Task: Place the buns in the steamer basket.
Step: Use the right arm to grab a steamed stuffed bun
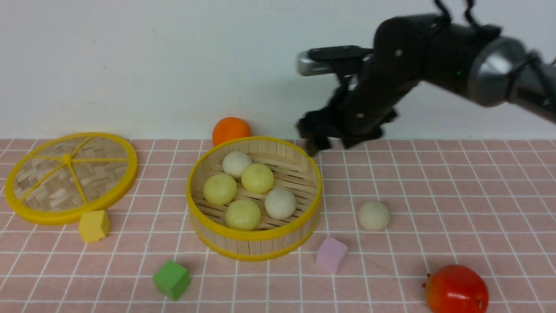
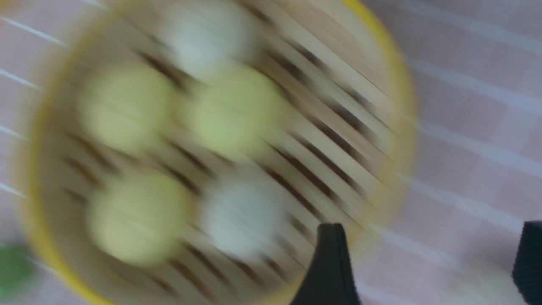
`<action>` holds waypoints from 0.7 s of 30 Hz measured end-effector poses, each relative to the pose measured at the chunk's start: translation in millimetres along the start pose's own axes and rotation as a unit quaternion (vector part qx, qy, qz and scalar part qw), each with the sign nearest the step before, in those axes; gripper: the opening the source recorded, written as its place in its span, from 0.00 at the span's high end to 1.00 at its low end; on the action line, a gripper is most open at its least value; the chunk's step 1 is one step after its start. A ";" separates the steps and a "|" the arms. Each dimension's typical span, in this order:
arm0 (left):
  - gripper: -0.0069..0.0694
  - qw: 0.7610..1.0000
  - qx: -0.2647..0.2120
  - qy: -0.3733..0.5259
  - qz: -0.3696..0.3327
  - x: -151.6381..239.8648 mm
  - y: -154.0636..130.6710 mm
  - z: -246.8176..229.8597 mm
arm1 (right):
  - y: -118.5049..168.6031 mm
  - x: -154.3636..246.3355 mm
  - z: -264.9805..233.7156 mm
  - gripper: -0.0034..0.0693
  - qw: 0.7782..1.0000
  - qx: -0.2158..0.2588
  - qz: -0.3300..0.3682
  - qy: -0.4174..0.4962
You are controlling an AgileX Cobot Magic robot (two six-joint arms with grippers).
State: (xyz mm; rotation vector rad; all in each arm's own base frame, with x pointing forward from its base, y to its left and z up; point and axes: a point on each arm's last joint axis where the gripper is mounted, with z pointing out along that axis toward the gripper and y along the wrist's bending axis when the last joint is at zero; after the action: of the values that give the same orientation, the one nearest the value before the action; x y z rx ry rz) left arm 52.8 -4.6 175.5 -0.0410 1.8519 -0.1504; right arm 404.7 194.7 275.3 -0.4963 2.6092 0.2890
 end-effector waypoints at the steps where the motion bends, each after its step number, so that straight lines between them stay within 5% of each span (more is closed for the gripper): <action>1: 0.77 1.000 0.000 0.000 0.000 0.0 0.0 0.0 | -10.3 5.0 -0.1 0.18 0.999 0.019 0.016 0.027; 13: 0.76 1.000 0.000 0.000 0.002 0.1 0.0 0.0 | -60.6 41.2 58.1 0.47 0.987 0.047 0.110 0.107; 21: 0.76 1.000 -0.001 0.000 0.005 0.0 0.2 0.0 | -61.8 46.6 81.3 0.53 0.985 0.035 0.127 0.115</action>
State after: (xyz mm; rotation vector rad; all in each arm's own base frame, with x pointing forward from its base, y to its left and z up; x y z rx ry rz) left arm 52.8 -4.4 175.4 -0.0336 1.8524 -0.1414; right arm 423.3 147.7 175.1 -0.1807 2.9004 0.2305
